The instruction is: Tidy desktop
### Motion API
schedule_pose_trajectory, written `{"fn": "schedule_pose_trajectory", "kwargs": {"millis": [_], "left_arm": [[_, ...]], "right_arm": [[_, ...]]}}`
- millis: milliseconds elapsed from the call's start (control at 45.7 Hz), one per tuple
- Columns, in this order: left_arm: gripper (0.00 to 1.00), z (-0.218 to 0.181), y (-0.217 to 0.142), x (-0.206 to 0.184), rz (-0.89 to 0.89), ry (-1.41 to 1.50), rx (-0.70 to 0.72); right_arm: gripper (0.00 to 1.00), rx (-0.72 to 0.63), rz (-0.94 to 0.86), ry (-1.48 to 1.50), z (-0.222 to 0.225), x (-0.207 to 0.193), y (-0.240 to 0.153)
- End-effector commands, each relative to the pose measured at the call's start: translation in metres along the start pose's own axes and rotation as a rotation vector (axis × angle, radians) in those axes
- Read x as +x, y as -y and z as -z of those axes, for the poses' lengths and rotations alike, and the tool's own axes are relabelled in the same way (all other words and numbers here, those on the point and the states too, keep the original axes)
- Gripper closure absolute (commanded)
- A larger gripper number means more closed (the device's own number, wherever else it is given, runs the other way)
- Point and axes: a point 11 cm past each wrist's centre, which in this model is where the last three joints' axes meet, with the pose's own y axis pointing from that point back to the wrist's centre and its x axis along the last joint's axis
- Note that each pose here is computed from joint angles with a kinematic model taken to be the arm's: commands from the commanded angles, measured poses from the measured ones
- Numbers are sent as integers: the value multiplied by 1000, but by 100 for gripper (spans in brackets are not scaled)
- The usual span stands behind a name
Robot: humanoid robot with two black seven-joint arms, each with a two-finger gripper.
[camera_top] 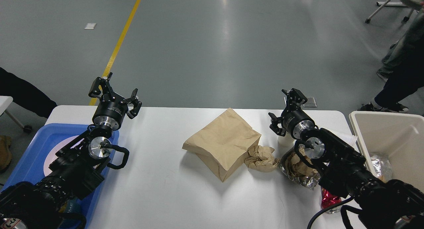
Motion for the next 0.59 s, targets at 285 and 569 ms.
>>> {"fn": "schedule_pose_trajectory", "kwargs": {"millis": [285, 569], "left_arm": [[4, 0, 0, -1, 1, 0, -1], [4, 0, 0, 0, -1, 0, 0]], "right_arm": [[0, 1, 1, 0, 0, 0, 0], [0, 1, 1, 0, 0, 0, 0]]}}
